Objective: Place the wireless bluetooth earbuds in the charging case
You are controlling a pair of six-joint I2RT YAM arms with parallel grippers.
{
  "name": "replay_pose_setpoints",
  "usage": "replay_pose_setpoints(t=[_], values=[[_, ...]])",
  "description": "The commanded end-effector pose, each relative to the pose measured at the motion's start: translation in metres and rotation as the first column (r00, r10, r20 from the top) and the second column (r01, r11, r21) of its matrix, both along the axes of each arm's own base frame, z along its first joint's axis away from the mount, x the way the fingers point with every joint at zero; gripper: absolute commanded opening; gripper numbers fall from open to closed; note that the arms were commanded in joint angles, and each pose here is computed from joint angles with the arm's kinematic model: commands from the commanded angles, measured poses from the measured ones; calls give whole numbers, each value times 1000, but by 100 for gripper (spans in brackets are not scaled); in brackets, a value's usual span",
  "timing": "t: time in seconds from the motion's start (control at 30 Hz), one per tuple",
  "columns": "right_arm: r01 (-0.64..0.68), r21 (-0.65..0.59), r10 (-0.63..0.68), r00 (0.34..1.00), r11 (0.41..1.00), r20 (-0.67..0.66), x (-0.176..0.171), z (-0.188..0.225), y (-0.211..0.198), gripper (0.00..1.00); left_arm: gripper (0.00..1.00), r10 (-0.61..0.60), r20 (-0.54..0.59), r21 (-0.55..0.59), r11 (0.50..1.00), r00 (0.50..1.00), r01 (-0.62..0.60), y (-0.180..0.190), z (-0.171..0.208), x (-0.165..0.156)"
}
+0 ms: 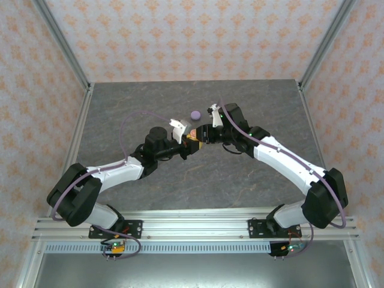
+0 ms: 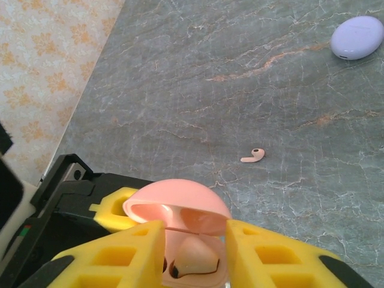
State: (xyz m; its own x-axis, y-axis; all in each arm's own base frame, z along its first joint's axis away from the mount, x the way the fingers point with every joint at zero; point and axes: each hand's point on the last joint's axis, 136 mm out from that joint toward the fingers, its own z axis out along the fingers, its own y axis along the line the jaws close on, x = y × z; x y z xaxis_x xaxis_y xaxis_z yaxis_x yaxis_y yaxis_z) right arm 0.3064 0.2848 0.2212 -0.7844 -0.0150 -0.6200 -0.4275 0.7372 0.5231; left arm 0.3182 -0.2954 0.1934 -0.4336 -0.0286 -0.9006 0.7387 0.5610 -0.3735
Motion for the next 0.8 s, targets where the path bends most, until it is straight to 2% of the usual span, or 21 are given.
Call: replay_pose_setpoints(t=[0.0, 0.23, 0.43, 0.57, 0.67, 0.77], values=[[-14, -15, 14, 1000, 1000, 1, -1, 1, 3, 37, 7, 5, 104, 2, 1000, 995, -5, 5, 18, -2], [-28, -4, 28, 1000, 1000, 8, -4, 9, 3, 47, 7, 0, 133, 47, 999, 991, -7, 7, 13, -4], [18, 7, -19, 998, 1000, 57, -3, 25, -6, 58, 7, 42, 111, 115, 992, 993, -55, 15, -1, 0], [132, -29, -129, 988, 991, 89, 7, 28, -24, 60, 7, 68, 98, 131, 988, 993, -81, 23, -6, -4], [248, -94, -239, 966, 964, 99, 19, 22, -45, 61, 7, 80, 94, 138, 986, 992, -93, 30, -7, -9], [308, -141, -299, 951, 941, 83, 28, 12, -58, 61, 7, 84, 88, 149, 984, 993, -97, 35, -3, -16]])
